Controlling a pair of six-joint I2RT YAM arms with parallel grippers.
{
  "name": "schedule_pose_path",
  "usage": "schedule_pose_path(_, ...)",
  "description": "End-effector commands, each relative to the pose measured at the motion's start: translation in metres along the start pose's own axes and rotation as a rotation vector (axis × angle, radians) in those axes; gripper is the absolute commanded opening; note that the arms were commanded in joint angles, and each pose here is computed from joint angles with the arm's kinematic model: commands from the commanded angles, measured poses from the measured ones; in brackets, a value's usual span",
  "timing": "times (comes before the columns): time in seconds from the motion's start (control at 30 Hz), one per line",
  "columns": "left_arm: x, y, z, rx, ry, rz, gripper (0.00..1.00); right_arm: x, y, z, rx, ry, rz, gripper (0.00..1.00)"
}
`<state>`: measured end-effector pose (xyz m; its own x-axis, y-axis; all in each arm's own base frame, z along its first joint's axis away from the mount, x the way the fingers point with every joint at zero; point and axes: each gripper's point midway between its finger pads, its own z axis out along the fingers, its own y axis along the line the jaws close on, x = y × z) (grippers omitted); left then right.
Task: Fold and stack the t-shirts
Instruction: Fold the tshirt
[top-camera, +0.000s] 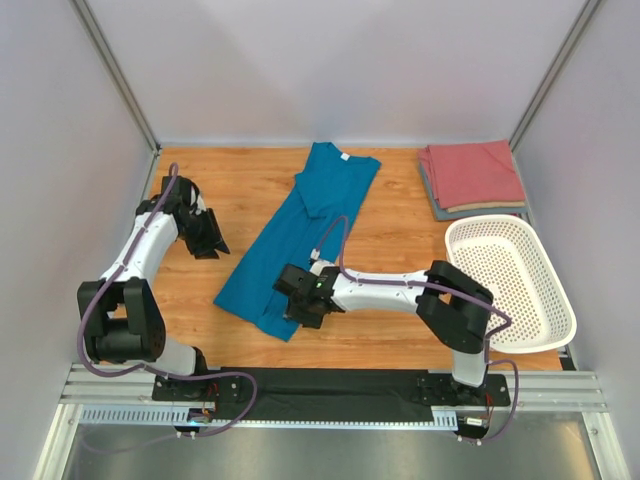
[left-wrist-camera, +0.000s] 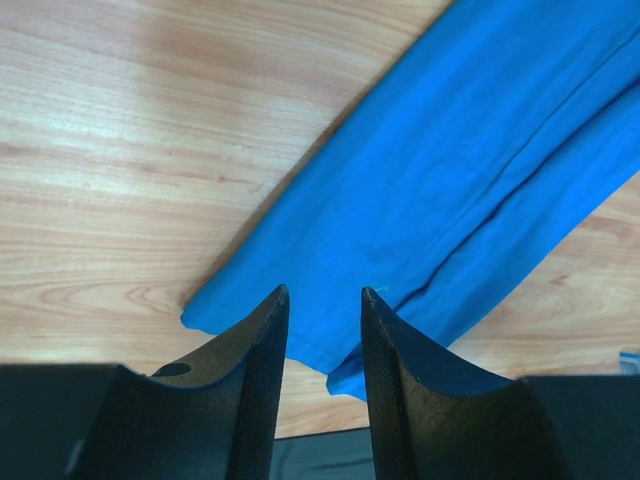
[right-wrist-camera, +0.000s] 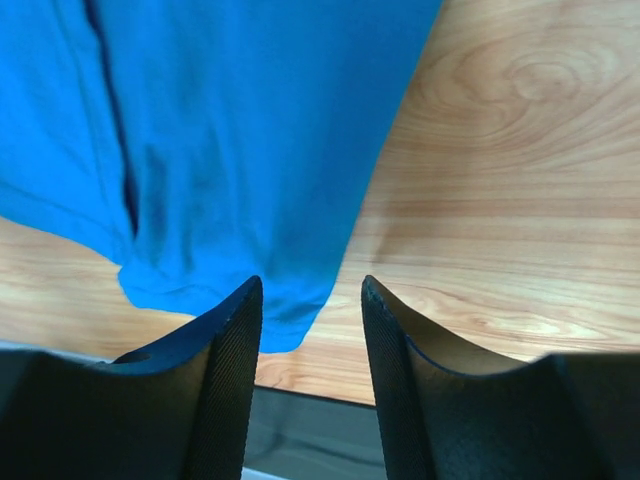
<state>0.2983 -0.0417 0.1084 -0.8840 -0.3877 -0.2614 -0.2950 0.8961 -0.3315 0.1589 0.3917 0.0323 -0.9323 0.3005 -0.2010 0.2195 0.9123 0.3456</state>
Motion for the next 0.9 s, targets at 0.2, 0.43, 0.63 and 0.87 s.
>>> schedule_pose_path(0.2,-0.002,-0.023,-0.015,0.136,-0.058,0.042,0.42,0.000,-0.018,0.008,0.138,-0.058,-0.060,0.35)
schedule_pose_path(0.43,0.001,-0.028,-0.014,0.164,-0.041,0.037,0.42,-0.003,-0.029,0.004,0.133,-0.082,-0.085,0.16)
schedule_pose_path(0.63,0.001,-0.023,-0.013,0.139,-0.044,0.037,0.42,-0.005,-0.010,-0.001,0.055,-0.098,-0.066,0.14)
schedule_pose_path(0.87,0.000,-0.016,0.001,0.093,0.002,0.013,0.42,0.008,0.010,-0.017,0.006,-0.086,-0.017,0.19)
